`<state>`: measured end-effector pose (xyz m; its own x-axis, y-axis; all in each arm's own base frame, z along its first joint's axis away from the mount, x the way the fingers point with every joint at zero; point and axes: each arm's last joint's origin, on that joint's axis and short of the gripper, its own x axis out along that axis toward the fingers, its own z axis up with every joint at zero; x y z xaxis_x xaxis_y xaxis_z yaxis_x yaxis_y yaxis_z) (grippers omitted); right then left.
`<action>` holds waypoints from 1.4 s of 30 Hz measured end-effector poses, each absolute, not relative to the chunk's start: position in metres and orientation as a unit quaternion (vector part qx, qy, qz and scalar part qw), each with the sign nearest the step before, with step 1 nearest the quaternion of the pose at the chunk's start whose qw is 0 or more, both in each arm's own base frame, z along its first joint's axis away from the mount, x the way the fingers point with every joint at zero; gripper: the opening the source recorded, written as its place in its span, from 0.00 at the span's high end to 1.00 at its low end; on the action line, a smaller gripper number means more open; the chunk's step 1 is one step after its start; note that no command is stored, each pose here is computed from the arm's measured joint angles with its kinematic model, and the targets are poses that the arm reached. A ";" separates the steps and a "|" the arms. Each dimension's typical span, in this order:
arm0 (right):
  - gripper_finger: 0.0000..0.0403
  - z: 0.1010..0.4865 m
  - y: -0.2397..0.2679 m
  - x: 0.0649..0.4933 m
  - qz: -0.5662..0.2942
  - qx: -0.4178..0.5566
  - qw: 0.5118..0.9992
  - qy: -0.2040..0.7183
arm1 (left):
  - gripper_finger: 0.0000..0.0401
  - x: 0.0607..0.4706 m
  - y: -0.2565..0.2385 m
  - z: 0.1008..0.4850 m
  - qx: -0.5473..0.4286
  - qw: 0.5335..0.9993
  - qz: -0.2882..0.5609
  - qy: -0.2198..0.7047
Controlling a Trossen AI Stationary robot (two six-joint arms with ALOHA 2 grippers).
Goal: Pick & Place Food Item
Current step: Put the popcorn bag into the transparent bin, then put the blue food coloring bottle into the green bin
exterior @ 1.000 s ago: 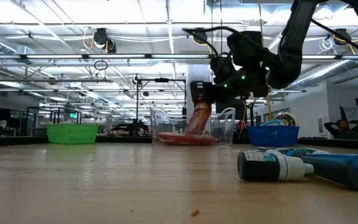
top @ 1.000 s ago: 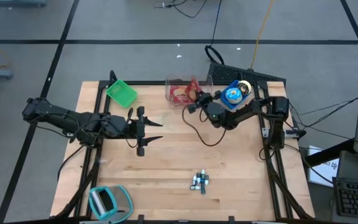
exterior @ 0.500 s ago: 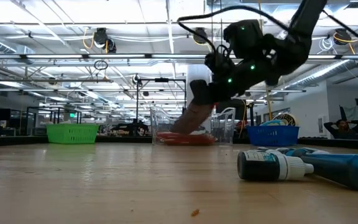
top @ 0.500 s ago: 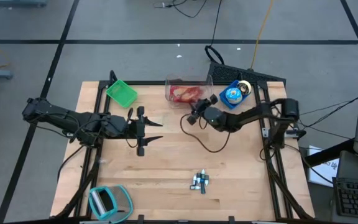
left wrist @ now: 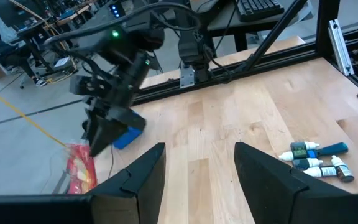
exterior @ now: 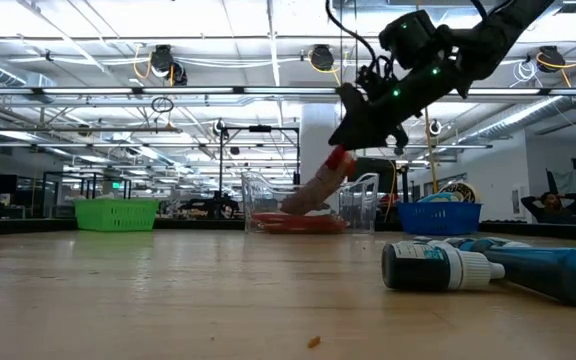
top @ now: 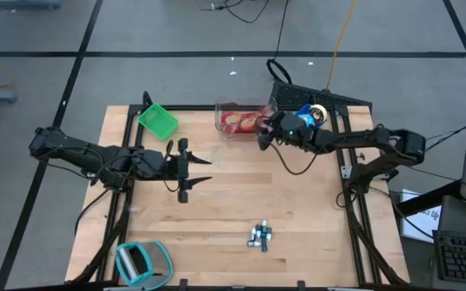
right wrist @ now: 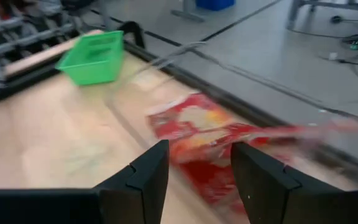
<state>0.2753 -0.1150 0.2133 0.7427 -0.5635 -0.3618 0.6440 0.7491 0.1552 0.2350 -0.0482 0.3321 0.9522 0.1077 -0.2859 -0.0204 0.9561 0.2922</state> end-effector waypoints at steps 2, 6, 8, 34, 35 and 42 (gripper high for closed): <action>0.59 0.213 -0.123 0.270 -0.341 0.129 0.918 0.155 | 0.52 0.235 -0.048 0.332 0.144 0.977 0.033 0.151; 0.59 0.203 -0.140 0.263 -0.359 0.152 0.903 0.181 | 0.52 0.235 -0.048 0.332 0.144 0.977 0.033 0.151; 0.59 0.196 -0.147 0.261 -0.342 0.177 0.902 0.195 | 0.52 0.235 -0.048 0.332 0.144 0.977 0.033 0.151; 0.59 0.248 -0.125 0.253 -0.152 0.104 0.974 0.130 | 0.52 0.235 -0.048 0.332 0.144 0.977 0.033 0.151; 0.59 0.255 -0.119 0.247 -0.147 0.101 0.975 0.130 | 0.52 0.235 -0.048 0.332 0.144 0.977 0.033 0.151; 0.59 0.286 -0.068 0.207 -0.089 0.104 0.978 0.160 | 0.52 0.235 -0.048 0.332 0.144 0.977 0.033 0.151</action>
